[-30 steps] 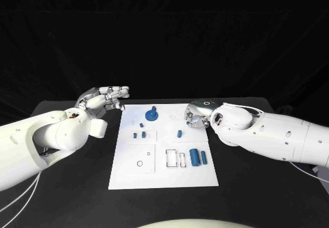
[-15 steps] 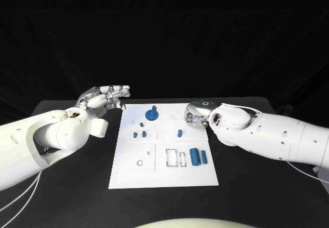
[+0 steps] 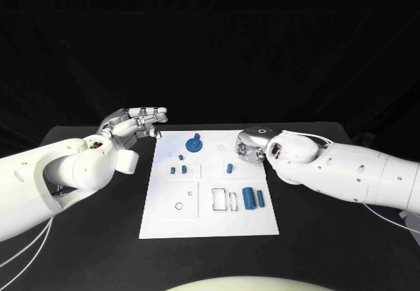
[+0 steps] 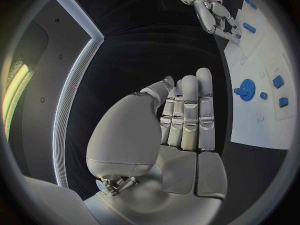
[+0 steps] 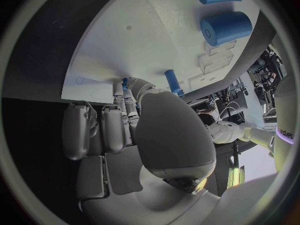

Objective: Assemble the parts on the task board

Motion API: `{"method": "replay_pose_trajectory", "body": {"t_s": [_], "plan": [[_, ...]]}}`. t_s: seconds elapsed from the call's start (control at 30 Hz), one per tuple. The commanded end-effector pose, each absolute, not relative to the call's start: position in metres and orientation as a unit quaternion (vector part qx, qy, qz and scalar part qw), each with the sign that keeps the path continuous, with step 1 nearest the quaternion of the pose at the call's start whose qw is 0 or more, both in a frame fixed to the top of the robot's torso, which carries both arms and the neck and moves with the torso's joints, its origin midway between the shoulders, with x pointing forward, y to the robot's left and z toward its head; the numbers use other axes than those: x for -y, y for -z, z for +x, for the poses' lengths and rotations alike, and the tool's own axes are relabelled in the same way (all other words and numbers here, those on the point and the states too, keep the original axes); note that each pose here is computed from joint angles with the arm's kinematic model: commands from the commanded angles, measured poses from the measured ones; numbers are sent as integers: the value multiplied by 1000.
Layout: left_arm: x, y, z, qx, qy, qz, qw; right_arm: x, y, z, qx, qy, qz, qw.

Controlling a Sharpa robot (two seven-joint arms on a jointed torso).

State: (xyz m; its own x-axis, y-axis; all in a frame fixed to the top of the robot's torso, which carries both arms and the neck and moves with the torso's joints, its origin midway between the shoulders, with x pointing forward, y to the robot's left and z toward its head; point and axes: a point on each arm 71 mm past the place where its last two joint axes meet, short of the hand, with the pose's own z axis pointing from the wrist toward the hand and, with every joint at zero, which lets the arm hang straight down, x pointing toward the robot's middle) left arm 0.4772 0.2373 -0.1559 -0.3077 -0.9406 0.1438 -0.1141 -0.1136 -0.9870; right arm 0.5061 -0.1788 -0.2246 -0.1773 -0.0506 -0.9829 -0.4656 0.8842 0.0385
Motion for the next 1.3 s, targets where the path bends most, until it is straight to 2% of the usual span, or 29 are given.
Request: {"method": "replay_pose_trajectory", "body": {"t_s": [0.03,0.43,1.3], "plan": [[-235,155,476,-566,588,-458,352,181,238,503,-775,-153,-181,585],[-236,156,478,-568,584,-460,352,181,242,502,-783,-150,-181,576],[-236,156,478,-569,583,-461,352,185,225,500,-725,-198,-131,646]]}}
